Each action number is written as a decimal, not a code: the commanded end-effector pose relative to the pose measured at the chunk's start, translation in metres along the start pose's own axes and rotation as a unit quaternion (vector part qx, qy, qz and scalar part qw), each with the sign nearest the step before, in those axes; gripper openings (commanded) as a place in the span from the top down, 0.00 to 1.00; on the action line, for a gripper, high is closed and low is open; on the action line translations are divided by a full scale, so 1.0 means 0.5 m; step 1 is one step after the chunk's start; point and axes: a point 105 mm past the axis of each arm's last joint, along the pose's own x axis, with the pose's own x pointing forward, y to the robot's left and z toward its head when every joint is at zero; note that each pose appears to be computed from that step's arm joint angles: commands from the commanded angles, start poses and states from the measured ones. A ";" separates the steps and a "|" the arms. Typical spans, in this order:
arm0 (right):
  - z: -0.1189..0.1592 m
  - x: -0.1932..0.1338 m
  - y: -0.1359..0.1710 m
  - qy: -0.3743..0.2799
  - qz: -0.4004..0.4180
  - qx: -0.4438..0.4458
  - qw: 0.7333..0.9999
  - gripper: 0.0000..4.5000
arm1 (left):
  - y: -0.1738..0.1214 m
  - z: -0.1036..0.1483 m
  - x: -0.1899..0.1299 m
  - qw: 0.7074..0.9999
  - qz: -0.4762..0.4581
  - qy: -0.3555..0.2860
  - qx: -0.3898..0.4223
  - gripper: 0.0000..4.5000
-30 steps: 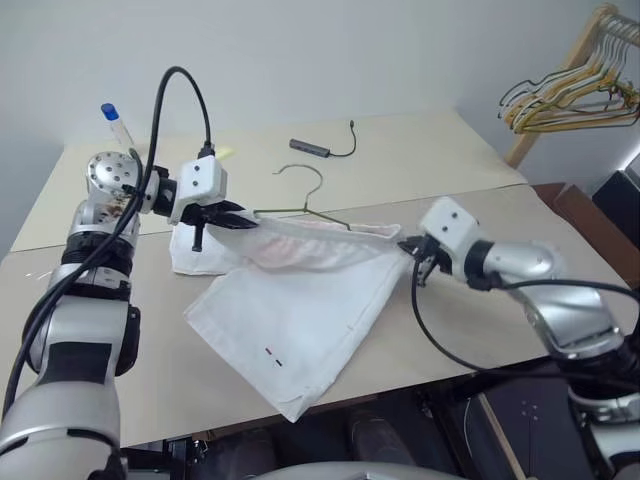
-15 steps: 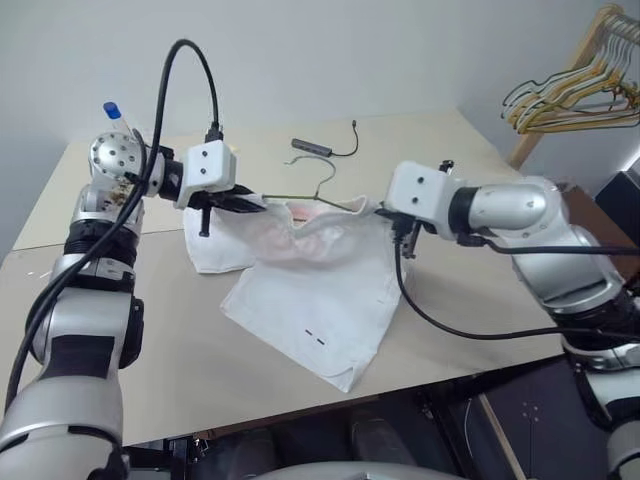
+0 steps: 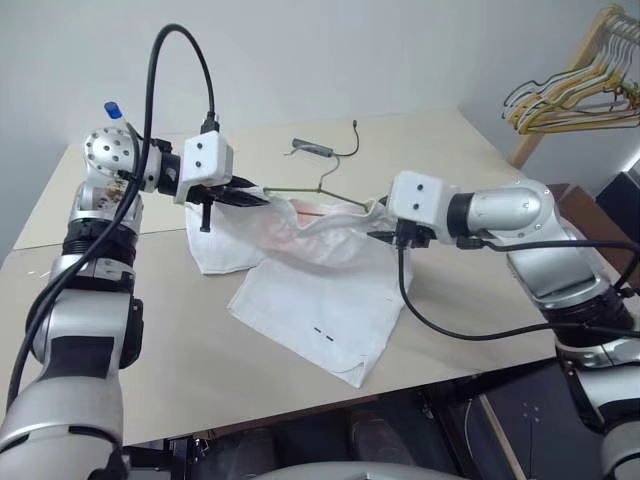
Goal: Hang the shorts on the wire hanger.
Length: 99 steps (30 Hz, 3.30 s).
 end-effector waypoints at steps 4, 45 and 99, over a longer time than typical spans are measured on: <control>0.019 -0.017 -0.023 -0.044 -0.008 0.050 0.998 0.37 | 0.015 0.033 -0.015 0.999 0.019 -0.034 0.015 1.00; -0.177 -0.136 -0.046 0.104 -0.211 0.322 0.917 0.99 | 0.074 0.102 -0.071 0.955 0.172 -0.231 -0.078 0.00; -0.424 -0.523 -0.207 0.181 -0.656 0.632 0.370 0.99 | -0.014 0.219 -0.026 0.881 0.175 -0.403 -0.172 0.00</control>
